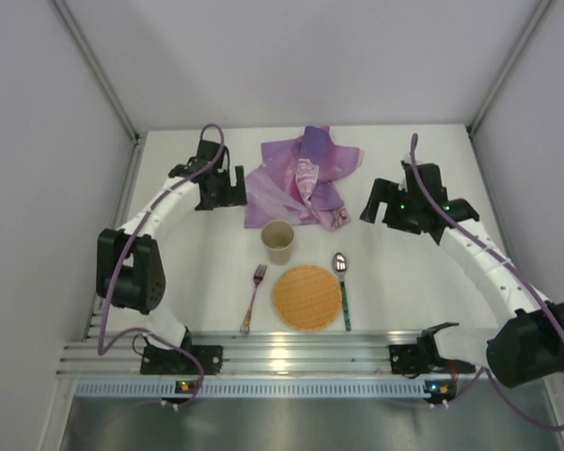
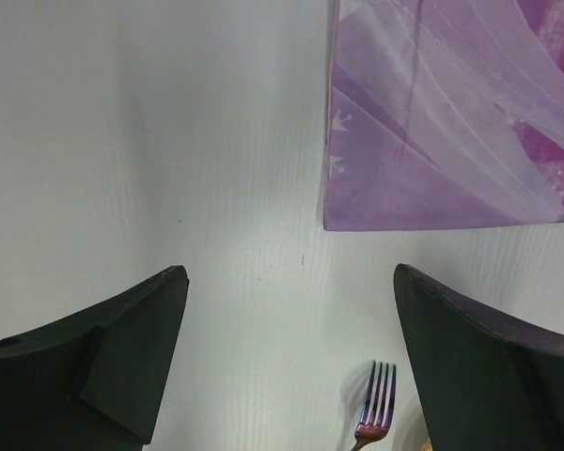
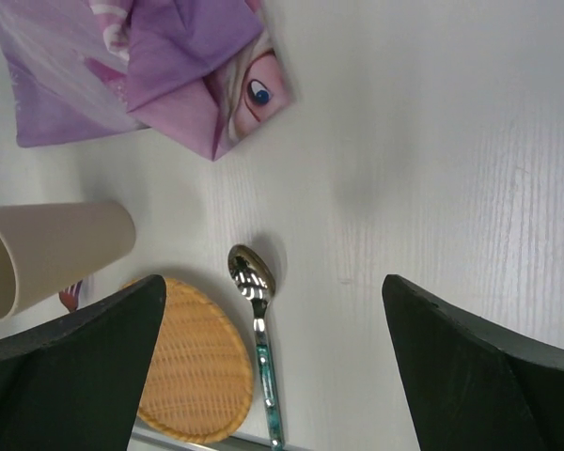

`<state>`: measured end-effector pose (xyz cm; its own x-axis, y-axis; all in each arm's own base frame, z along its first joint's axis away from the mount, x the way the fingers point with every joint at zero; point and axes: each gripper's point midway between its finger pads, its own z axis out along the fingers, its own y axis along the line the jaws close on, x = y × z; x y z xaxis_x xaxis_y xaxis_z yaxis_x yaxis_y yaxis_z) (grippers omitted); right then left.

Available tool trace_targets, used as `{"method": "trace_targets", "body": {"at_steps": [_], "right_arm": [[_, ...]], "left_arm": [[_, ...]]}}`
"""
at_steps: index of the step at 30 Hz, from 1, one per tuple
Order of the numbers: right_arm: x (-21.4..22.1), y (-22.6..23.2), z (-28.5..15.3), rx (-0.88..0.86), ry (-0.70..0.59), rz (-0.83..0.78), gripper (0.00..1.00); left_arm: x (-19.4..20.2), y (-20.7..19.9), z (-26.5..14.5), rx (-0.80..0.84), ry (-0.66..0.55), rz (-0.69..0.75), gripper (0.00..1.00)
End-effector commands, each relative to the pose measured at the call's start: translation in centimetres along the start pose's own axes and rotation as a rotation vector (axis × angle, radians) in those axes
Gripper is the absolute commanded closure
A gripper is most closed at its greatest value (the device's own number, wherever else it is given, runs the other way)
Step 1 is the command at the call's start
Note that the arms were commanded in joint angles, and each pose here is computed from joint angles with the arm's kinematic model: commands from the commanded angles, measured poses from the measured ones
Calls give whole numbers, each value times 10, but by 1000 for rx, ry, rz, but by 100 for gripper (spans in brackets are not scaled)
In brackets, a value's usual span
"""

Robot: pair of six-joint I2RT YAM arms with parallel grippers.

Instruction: Set the dinner table for one person

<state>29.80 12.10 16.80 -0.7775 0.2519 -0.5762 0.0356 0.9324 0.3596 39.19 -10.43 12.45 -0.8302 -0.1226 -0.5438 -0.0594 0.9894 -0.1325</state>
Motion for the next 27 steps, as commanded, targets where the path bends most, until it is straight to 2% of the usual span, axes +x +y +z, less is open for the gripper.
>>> {"method": "trace_targets", "body": {"at_steps": [1, 9, 13, 19, 22, 27], "right_arm": [[-10, 11, -15, -30, -27, 21, 0], [-14, 13, -13, -14, 6, 3, 2], [-17, 9, -11, 4, 5, -18, 1], [-6, 2, -1, 30, 45, -9, 2], [1, 1, 4, 33, 64, 5, 2], [4, -3, 14, 54, 91, 10, 3]], "left_arm": [[0, -3, 2, 1, 15, 2, 4], [17, -10, 15, 10, 108, 33, 9], [8, -43, -12, 175, 79, 64, 9], [2, -63, -66, 283, 28, 56, 8], [14, -72, -81, 328, 36, 96, 7], [49, -73, -81, 345, 108, 167, 7]]}}
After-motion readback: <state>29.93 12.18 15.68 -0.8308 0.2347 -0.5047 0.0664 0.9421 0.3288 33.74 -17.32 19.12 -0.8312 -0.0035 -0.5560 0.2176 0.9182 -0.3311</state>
